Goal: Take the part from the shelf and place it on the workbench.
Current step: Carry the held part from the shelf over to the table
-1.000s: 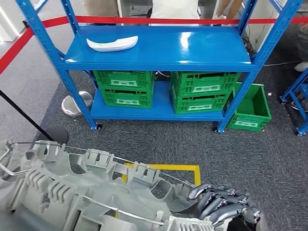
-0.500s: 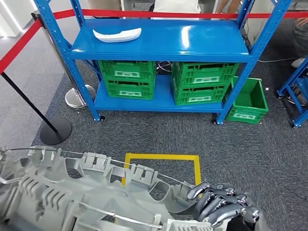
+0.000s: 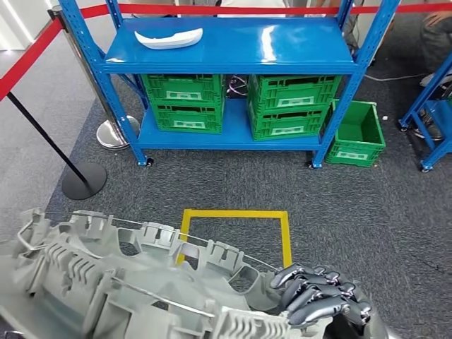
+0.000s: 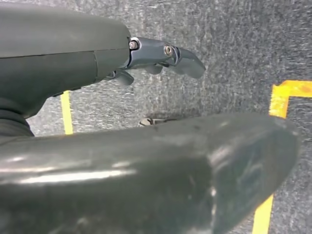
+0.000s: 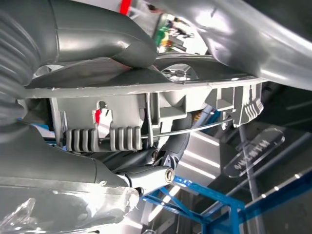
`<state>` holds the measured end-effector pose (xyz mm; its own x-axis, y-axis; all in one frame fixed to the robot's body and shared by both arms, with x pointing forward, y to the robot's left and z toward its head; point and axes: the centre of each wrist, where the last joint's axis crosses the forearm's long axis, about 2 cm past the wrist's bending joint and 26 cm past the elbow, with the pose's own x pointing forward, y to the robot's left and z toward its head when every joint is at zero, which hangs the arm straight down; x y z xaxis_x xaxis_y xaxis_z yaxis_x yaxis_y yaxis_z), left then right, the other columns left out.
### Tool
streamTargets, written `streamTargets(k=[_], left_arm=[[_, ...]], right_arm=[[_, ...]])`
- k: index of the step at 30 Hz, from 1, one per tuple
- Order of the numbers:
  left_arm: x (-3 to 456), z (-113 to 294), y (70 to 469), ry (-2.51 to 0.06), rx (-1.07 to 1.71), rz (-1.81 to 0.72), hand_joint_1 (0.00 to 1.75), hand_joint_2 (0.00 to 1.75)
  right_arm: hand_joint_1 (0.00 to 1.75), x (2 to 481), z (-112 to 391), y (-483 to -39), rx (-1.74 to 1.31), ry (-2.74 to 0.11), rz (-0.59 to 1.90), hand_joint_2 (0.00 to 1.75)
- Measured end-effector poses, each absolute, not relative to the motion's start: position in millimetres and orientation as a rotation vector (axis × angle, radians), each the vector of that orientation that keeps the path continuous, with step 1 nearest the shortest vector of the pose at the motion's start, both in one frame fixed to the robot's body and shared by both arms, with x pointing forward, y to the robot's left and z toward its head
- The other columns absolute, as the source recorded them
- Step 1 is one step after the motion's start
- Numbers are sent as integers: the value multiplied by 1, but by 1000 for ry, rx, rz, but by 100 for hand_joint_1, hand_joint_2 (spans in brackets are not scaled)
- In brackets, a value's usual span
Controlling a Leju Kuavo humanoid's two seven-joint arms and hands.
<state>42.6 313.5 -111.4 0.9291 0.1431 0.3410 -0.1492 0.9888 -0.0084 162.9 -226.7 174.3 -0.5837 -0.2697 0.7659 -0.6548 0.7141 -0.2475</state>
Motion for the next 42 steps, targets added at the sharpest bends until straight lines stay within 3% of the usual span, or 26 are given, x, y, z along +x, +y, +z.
streamTargets(k=[29,42], left_arm=[[40,-112,295,-347,9,121,0,0],[40,-112,290,-342,-3,127,0,0]], right_arm=[[175,166,176,-231,687,-2212,738,175],[175,170,182,-228,802,-2245,645,175]])
